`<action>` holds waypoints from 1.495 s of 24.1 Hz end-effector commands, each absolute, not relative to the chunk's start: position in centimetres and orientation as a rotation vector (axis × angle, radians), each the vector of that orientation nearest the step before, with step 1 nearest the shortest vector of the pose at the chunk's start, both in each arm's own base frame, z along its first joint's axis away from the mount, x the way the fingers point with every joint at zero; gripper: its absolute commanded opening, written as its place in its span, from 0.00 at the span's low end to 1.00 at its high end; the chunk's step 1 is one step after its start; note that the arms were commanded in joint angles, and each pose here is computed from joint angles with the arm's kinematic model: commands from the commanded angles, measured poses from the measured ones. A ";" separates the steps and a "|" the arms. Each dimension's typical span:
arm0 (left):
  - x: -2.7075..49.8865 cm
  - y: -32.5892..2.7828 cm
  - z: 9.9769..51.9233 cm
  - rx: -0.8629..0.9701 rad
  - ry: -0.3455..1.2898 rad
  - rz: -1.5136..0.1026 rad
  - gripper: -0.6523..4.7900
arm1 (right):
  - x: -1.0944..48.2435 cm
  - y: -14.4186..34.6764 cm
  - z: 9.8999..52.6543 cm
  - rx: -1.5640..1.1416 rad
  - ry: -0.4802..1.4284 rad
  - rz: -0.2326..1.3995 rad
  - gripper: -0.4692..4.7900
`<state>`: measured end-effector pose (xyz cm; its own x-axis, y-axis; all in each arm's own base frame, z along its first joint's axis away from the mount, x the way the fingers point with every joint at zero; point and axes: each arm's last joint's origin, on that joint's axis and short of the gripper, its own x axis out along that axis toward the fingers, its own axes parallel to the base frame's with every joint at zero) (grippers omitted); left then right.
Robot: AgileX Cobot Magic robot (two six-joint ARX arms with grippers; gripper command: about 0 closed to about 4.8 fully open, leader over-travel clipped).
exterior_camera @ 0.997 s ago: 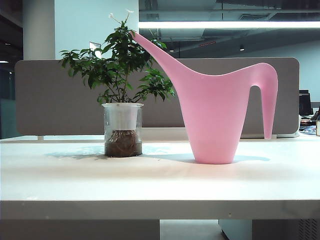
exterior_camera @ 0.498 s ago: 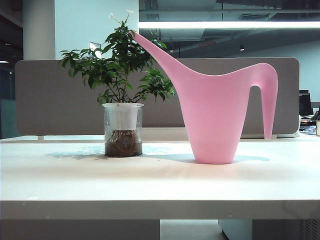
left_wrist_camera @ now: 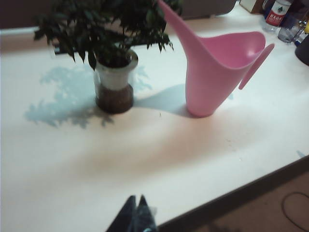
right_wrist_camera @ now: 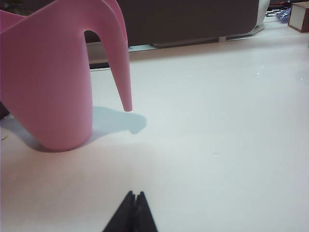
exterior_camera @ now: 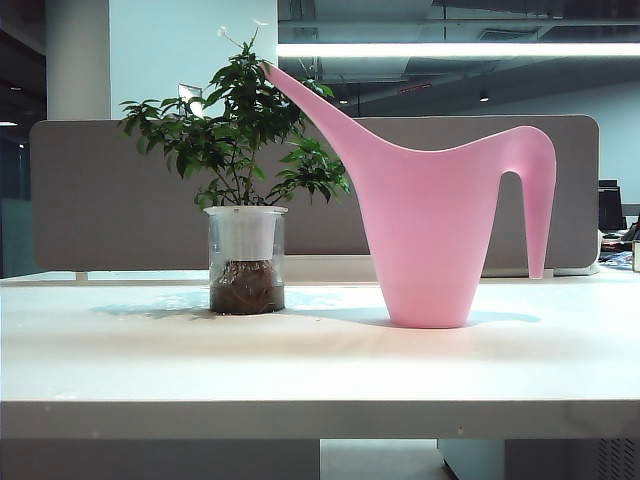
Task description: Pick up the watering can from the table, water the potted plant, and put the can back.
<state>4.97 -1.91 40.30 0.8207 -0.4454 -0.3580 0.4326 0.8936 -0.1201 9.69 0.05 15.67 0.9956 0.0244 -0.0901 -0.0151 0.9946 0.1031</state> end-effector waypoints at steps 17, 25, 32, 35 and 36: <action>3.3 -1.5 41.1 0.023 0.312 -0.483 0.11 | 9.7 0.1 15.5 0.105 0.086 0.018 0.09; 3.3 -1.5 41.1 0.023 0.312 -0.483 0.11 | 9.7 0.1 15.7 0.105 0.074 0.020 0.09; 3.3 -1.5 41.1 0.023 0.312 -0.483 0.11 | 9.2 0.0 19.4 0.123 -0.140 0.026 0.09; 3.3 -1.5 41.1 0.023 0.310 -0.482 0.11 | 7.2 -0.3 25.7 -0.055 -0.319 -0.101 0.09; 3.3 -1.5 41.1 0.023 0.311 -0.483 0.11 | 6.8 -0.3 27.2 -0.117 -0.339 -0.133 0.09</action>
<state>3.34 -1.53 40.95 0.8372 -0.4513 -0.3088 0.4585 0.8871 -0.0531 7.32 -0.18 25.10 0.9587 -0.0563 0.2787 0.0538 0.9984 0.0166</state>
